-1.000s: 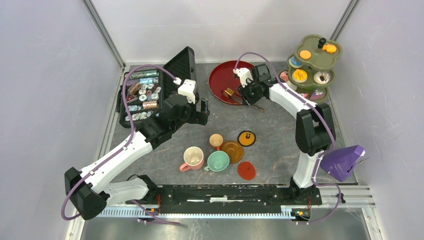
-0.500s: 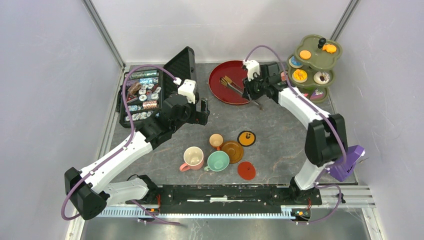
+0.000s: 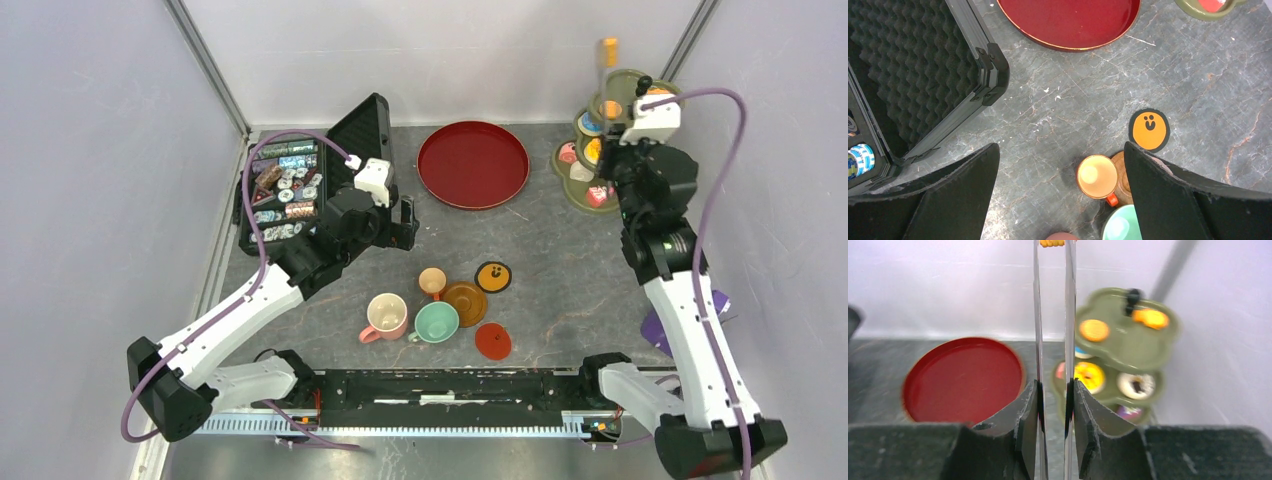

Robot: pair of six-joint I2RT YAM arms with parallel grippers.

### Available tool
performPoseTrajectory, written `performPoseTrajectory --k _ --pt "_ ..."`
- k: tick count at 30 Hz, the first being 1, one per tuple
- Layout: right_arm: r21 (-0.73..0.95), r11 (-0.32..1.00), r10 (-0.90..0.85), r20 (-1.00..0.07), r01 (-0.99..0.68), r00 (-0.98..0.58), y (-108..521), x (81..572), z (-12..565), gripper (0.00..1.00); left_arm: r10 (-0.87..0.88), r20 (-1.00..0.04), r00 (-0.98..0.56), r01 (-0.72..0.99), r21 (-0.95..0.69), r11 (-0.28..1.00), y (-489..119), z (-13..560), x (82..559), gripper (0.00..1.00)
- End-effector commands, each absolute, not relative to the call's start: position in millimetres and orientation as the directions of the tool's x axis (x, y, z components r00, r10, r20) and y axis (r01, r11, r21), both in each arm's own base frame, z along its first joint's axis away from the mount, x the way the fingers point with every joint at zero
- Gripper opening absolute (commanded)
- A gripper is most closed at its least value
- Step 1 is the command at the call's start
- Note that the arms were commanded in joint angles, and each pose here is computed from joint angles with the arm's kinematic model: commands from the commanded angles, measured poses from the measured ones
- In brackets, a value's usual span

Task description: Serve the afternoon tea

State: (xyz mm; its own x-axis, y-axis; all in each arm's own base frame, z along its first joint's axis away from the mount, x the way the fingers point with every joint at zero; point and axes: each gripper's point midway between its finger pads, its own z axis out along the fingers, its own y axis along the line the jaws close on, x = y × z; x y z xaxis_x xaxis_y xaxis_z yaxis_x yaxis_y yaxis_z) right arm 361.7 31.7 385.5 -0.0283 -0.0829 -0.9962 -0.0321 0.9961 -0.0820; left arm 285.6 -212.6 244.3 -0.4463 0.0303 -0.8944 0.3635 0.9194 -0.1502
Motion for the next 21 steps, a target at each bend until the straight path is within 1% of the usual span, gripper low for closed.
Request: performPoseTrajectory --k 1,3,6,7,8,13,16,21 --pt "-0.099 0.940 -0.070 -0.993 0.328 -0.100 -45 342 367 0.13 -0.046 -0.905 -0.424 0.356 -0.213 0.910 -214 264 285 1.00" --pt "-0.103 0.916 -0.059 -0.990 0.387 -0.125 -63 336 362 0.13 -0.047 -0.904 -0.424 0.359 -0.215 0.908 -215 264 285 1.00" --pt "-0.078 0.903 -0.019 -0.990 0.423 -0.143 -75 336 360 0.13 -0.047 -0.904 -0.426 0.361 -0.217 0.907 -215 263 285 1.00" --pt "-0.069 0.909 -0.006 -0.988 0.411 -0.152 -72 338 359 0.13 -0.046 -0.905 -0.424 0.359 -0.215 0.908 -215 264 285 1.00" --pt "-0.059 0.898 0.012 -0.987 0.436 -0.158 -83 338 359 0.13 -0.047 -0.905 -0.423 0.357 -0.214 0.909 -214 264 285 1.00" --pt "-0.004 0.921 0.100 -0.964 0.390 -0.247 -94 355 343 0.12 -0.046 -0.904 -0.425 0.356 -0.213 0.910 -214 263 285 1.00" --pt "0.038 0.927 0.139 -0.958 0.373 -0.249 -102 361 339 0.13 -0.044 -0.905 -0.424 0.357 -0.212 0.910 -214 263 285 1.00" --pt "0.057 0.930 0.157 -0.955 0.363 -0.253 -112 367 339 0.15 -0.042 -0.906 -0.422 0.351 -0.205 0.914 -212 263 285 1.00"
